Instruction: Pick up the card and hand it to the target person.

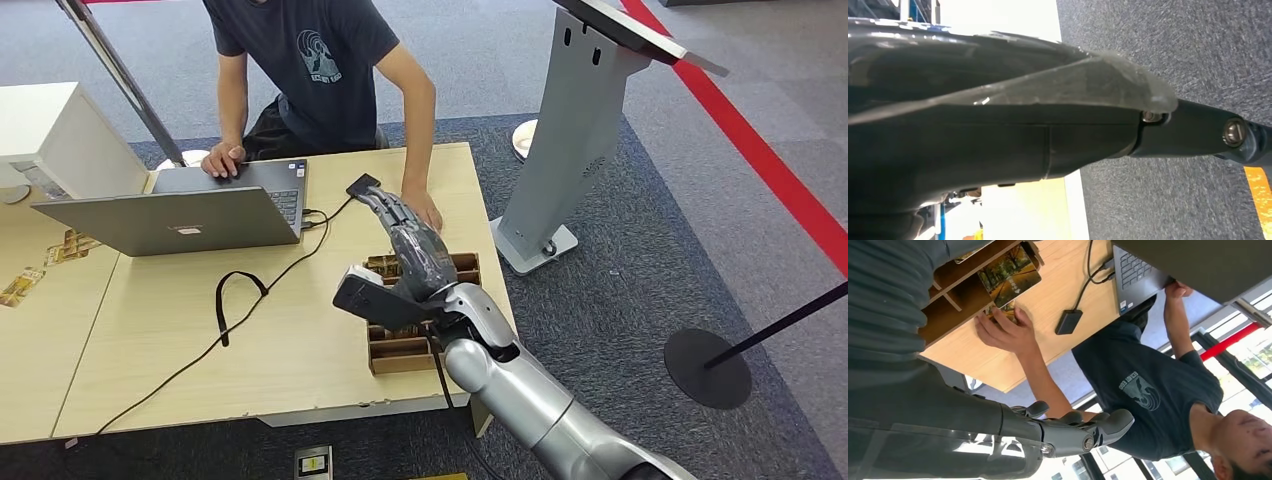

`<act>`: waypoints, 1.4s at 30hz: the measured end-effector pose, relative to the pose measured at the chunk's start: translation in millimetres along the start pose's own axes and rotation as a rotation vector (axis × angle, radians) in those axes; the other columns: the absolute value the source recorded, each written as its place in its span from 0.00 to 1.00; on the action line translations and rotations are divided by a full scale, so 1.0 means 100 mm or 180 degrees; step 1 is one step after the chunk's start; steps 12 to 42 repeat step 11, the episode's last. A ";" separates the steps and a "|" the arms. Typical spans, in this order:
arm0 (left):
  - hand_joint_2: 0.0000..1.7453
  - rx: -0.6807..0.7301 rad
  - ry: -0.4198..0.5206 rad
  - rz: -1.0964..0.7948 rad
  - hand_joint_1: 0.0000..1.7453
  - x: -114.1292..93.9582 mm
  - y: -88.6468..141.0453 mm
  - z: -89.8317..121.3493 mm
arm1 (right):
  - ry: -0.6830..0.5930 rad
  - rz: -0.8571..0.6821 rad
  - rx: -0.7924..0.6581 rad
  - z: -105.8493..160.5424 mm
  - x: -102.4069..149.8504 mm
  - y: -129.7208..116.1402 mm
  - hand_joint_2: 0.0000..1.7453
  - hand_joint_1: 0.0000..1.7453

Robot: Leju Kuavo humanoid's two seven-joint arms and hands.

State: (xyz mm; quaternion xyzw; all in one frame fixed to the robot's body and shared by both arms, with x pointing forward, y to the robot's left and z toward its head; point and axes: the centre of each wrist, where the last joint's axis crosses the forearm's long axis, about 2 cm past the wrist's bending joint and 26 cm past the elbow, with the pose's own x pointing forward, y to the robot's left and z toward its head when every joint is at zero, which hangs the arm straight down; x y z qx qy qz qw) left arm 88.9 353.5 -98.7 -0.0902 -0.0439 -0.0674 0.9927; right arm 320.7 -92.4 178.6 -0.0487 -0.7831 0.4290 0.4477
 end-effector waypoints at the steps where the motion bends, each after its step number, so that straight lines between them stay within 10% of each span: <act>1: 0.00 0.0002 0.0001 0.0003 0.00 0.00 0.00 0.00 | 0.0045 0.0015 -0.0003 0.00 0.00 0.00 1.00 0.00; 42: 0.00 0.0031 0.0026 0.0002 0.00 -0.02 0.00 0.00 | 0.0498 0.0129 -0.0038 0.08 -0.05 -0.02 1.00 0.00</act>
